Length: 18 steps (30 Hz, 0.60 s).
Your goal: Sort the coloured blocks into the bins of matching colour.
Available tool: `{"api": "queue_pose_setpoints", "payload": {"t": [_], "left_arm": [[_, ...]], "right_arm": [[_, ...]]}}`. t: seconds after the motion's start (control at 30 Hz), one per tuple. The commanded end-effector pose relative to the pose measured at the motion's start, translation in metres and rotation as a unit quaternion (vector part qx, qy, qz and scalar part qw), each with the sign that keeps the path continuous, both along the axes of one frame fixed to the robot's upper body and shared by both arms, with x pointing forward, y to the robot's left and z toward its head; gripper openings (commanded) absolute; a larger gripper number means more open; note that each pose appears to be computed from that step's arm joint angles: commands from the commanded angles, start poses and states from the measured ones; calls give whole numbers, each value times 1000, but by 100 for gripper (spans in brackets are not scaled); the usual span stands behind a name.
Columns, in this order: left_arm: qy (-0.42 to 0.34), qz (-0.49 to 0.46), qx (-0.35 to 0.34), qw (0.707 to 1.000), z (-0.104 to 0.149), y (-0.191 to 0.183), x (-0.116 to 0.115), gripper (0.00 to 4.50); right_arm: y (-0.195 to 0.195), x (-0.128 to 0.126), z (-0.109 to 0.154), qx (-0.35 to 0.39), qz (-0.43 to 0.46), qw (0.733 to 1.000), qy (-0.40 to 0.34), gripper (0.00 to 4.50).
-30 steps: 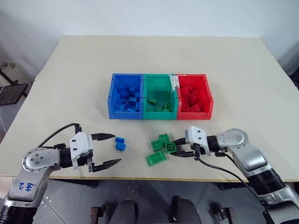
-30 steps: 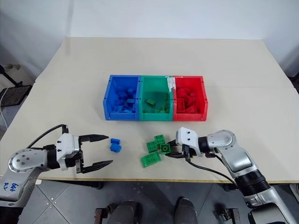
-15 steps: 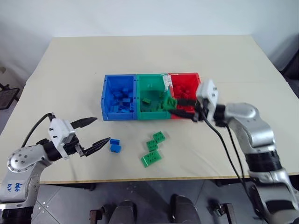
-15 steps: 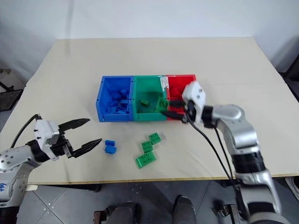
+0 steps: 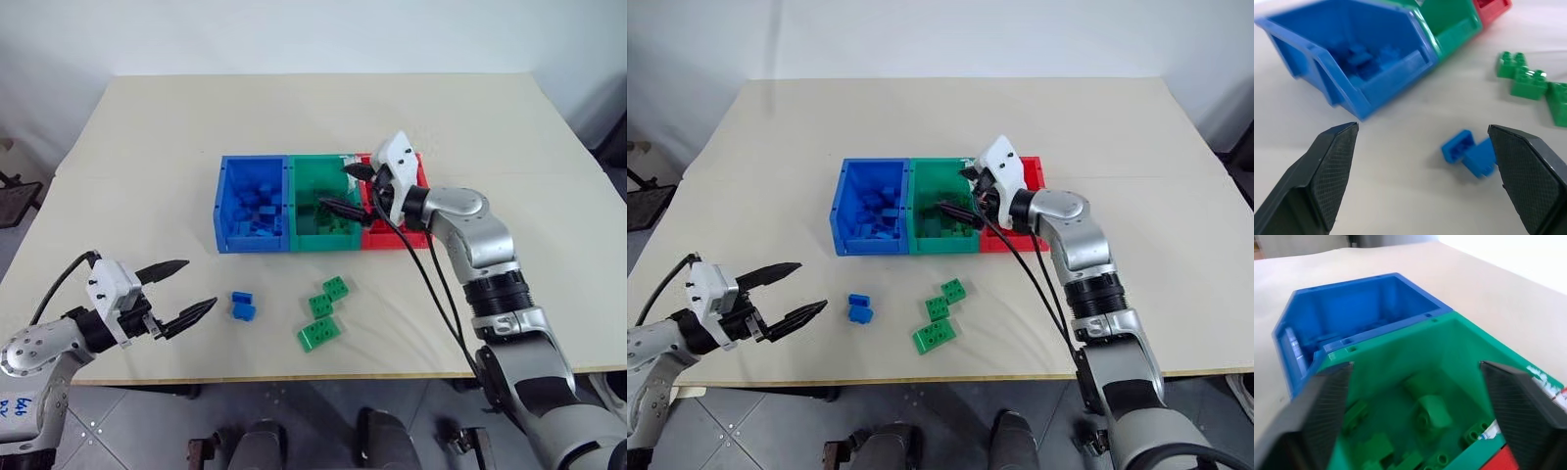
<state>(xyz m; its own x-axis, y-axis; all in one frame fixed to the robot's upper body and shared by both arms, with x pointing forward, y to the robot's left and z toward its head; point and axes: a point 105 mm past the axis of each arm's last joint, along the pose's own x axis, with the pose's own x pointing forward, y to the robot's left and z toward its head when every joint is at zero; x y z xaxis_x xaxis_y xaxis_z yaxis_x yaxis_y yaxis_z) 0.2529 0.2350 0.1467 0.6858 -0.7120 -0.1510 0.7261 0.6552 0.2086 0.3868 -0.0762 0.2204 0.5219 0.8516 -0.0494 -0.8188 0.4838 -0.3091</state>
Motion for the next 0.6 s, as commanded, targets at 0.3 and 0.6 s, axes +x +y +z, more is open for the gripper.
{"api": "queue_pose_setpoints", "payload": {"t": [0.3, 0.6], "left_arm": [[-41, -163, 82, 982, -4, -51, 1, 450], [-54, -189, 91, 976, -5, -59, 9, 450]], "right_arm": [[-88, -97, -52, -138, 103, 985, 5, 443], [-107, -101, -83, -173, 91, 980, 21, 443]]}}
